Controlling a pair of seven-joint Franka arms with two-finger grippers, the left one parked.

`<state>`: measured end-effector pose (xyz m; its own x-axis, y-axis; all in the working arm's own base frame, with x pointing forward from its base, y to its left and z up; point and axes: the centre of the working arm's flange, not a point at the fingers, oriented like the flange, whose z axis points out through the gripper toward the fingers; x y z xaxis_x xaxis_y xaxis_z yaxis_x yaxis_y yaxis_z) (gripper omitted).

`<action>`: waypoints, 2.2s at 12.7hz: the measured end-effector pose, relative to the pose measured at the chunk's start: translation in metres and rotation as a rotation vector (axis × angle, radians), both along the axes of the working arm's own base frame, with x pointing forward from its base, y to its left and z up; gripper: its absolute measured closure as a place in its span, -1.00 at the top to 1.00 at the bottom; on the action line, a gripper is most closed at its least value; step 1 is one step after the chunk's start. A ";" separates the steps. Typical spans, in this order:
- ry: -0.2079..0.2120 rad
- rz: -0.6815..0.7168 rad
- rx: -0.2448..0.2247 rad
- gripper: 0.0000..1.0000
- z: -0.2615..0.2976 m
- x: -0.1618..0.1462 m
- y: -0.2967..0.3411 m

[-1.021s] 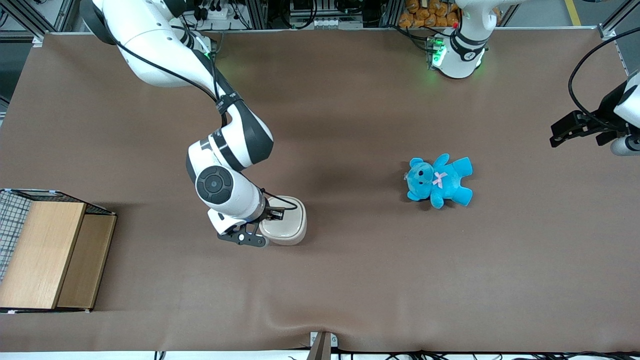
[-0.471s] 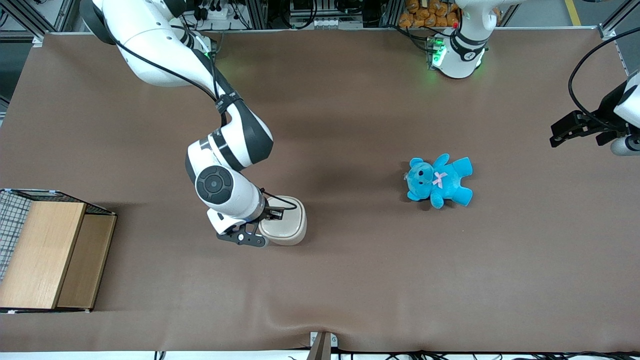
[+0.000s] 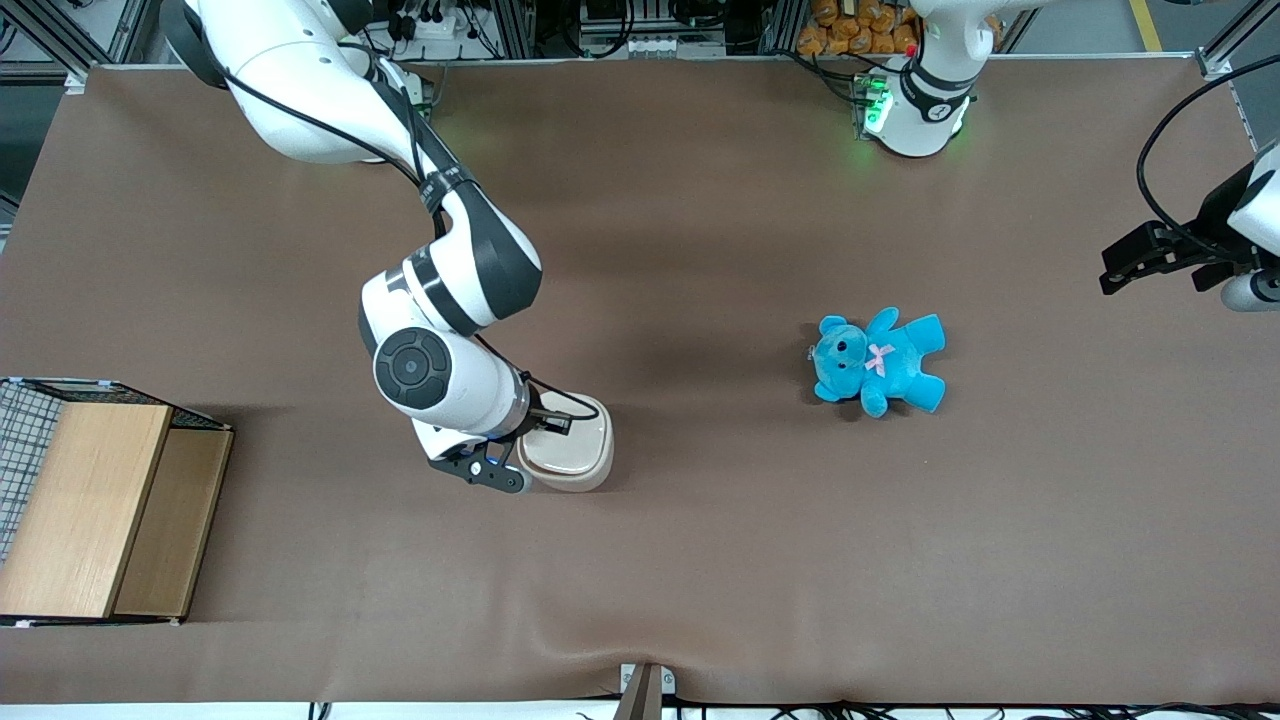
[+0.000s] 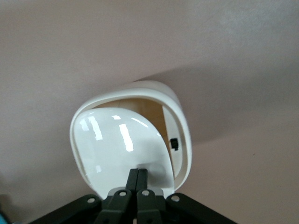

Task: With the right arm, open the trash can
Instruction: 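Pull the right gripper back to swing the lid open, then lift the right gripper away from the open trash can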

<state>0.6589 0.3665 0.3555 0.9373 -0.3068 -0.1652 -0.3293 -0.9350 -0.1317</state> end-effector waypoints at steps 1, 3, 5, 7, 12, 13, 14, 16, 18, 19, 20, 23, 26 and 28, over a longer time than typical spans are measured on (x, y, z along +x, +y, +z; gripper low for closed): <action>0.008 -0.022 0.026 -0.98 0.005 -0.001 0.004; 0.024 -0.087 0.096 -0.98 0.023 0.001 0.012; 0.031 -0.139 0.136 -0.98 0.038 0.003 0.015; 0.044 -0.155 0.164 -0.98 0.050 0.002 0.017; 0.130 -0.238 0.213 -0.38 0.077 -0.002 0.006; 0.130 -0.242 0.213 -0.15 0.084 0.000 -0.001; 0.125 -0.245 0.215 0.09 0.094 0.001 -0.008; 0.125 -0.238 0.210 0.54 0.121 0.000 -0.029; 0.167 -0.202 0.185 0.98 0.134 0.001 -0.069; 0.196 -0.181 0.173 1.00 0.136 0.003 -0.095; 0.214 -0.162 0.165 1.00 0.138 0.007 -0.123; 0.244 -0.066 0.120 1.00 0.142 0.009 -0.198; 0.159 0.032 0.001 1.00 0.174 0.003 -0.240; 0.143 0.068 -0.009 1.00 0.196 -0.006 -0.263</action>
